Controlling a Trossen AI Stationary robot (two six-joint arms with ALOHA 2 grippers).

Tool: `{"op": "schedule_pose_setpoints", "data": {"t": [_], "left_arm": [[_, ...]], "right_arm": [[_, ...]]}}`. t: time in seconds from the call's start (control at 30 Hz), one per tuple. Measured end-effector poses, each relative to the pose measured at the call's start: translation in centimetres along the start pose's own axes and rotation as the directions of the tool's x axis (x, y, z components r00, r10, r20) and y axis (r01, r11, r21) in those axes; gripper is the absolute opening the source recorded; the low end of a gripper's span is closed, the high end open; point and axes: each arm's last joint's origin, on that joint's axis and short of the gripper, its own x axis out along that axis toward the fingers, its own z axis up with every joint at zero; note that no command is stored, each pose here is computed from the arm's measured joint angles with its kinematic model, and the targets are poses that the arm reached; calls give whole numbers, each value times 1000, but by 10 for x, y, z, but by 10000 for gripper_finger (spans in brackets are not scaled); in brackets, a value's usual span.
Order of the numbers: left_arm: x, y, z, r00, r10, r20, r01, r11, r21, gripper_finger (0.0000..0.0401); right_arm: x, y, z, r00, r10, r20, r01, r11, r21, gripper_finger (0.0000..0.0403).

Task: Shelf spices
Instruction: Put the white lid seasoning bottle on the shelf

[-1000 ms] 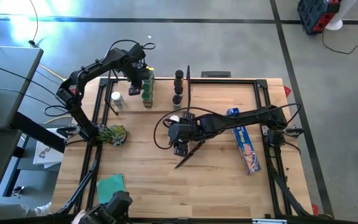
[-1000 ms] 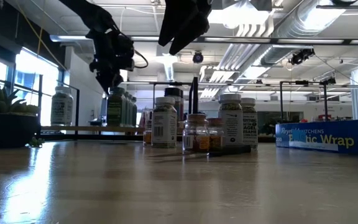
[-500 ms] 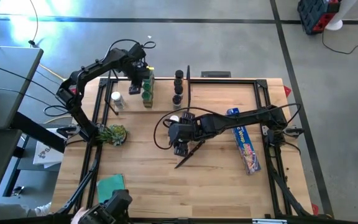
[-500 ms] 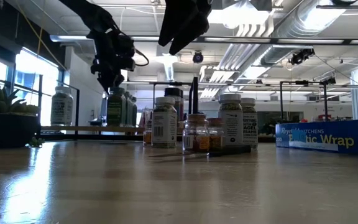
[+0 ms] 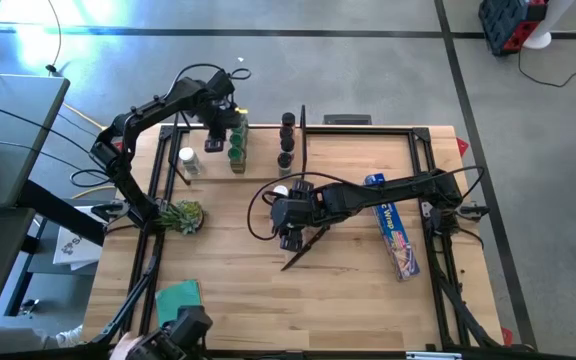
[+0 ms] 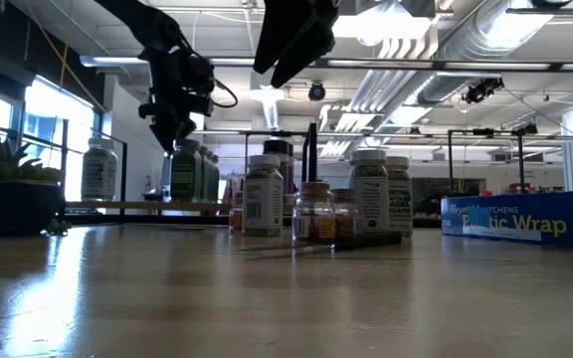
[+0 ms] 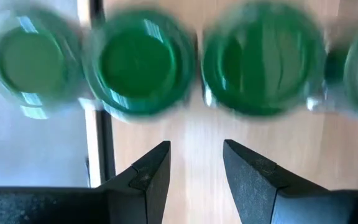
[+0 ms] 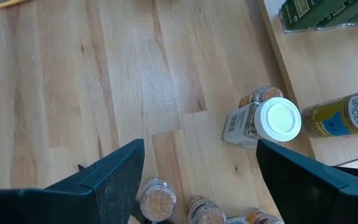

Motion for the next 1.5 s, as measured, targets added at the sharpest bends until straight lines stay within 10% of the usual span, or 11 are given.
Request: {"op": "schedule_pose_setpoints", "data": {"t": [0.63, 1.0, 1.3, 1.5], "left_arm": [[-2, -52, -18, 971, -102, -215, 83, 992, -95, 145], [-115, -134, -41, 965, 64, 253, -22, 986, -163, 145], [-177, -192, -68, 663, -149, 733, 262, 964, -42, 145], [-171, -222, -76, 311, -234, 921, 272, 950, 150, 145]], "right_arm": [[-3, 8, -2, 999, 31, -6, -31, 1000, 4, 304], [-14, 27, -1, 997, -1, 79, 0, 1000, 10, 304], [-25, 42, 17, 951, -26, 307, 12, 999, 49, 304], [-45, 37, 29, 937, -32, 348, -5, 995, 104, 304]]}}
